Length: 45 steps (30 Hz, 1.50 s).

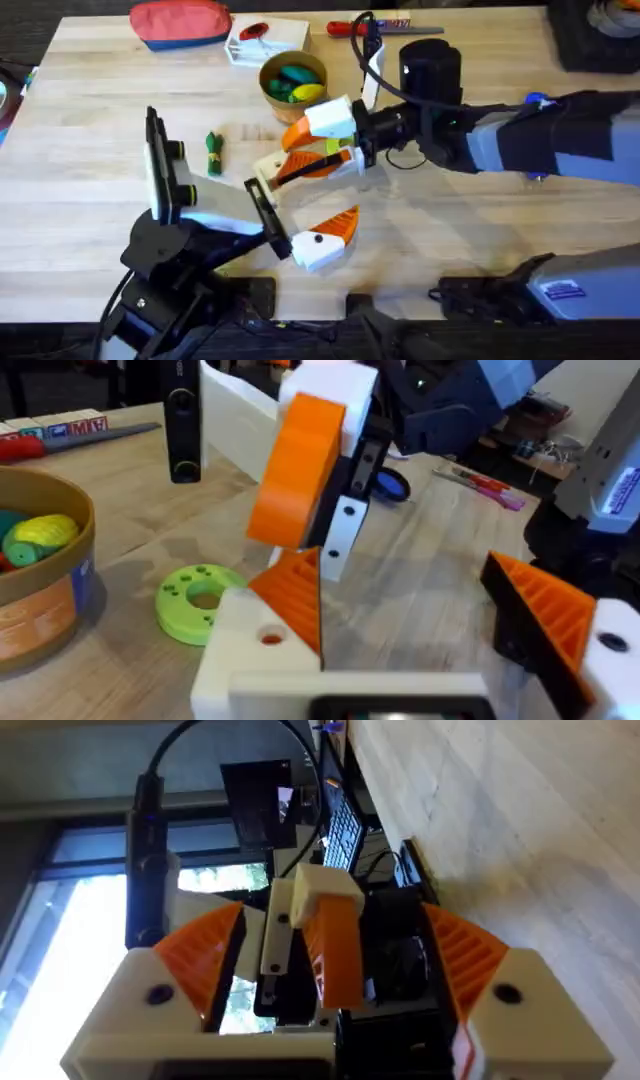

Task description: Pick up the gripper from the table and insert it into the empty holder that is missing its gripper. Then pick up a screw, insert it into the mounting hole, and use the screwdriver to tighten it. Finally, clean up the table by picking up the vegetable and placing it into the bucket.

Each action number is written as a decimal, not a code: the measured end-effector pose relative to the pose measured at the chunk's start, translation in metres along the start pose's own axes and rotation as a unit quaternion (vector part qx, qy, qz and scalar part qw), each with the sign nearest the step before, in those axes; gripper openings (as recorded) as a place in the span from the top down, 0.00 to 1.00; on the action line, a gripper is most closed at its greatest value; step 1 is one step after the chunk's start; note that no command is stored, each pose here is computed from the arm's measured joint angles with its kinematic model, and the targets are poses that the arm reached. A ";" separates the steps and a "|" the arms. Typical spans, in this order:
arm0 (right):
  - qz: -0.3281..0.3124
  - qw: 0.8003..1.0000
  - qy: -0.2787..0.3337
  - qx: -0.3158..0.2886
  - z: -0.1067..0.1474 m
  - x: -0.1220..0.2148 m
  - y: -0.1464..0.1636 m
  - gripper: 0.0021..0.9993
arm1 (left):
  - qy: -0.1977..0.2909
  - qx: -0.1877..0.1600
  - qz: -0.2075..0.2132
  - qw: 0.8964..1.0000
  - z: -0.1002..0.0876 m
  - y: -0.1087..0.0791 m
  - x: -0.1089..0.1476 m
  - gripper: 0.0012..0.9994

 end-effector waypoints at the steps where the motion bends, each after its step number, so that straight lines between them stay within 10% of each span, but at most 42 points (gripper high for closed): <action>1: 0.000 1.000 0.000 0.004 0.000 0.000 0.000 0.02 | 0.000 0.000 0.000 1.000 0.000 0.000 0.000 0.01; 20: 0.095 0.953 -0.244 0.156 -0.097 0.137 0.002 0.01 | 0.000 -0.003 0.002 1.000 0.000 -0.001 0.000 0.01; 30: 0.373 0.874 -0.228 0.213 -0.065 0.145 -0.026 0.01 | 0.000 -0.003 0.003 1.000 0.000 -0.001 0.000 0.01; 45: 0.464 0.811 -0.119 0.335 -0.057 0.079 -0.048 0.29 | 0.000 -0.003 0.003 1.000 0.000 -0.001 0.000 0.01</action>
Point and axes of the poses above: each hand's point on the last joint's axis, 136 mm out from that joint toward the fingers, its own x axis back along the fingers, its own y axis along the line the jaws close on, z = x × y, the point moved 3 cm from there along x, back along the fingers, and after that the axes turned 14 degrees about -x, right-handed, at the moved point
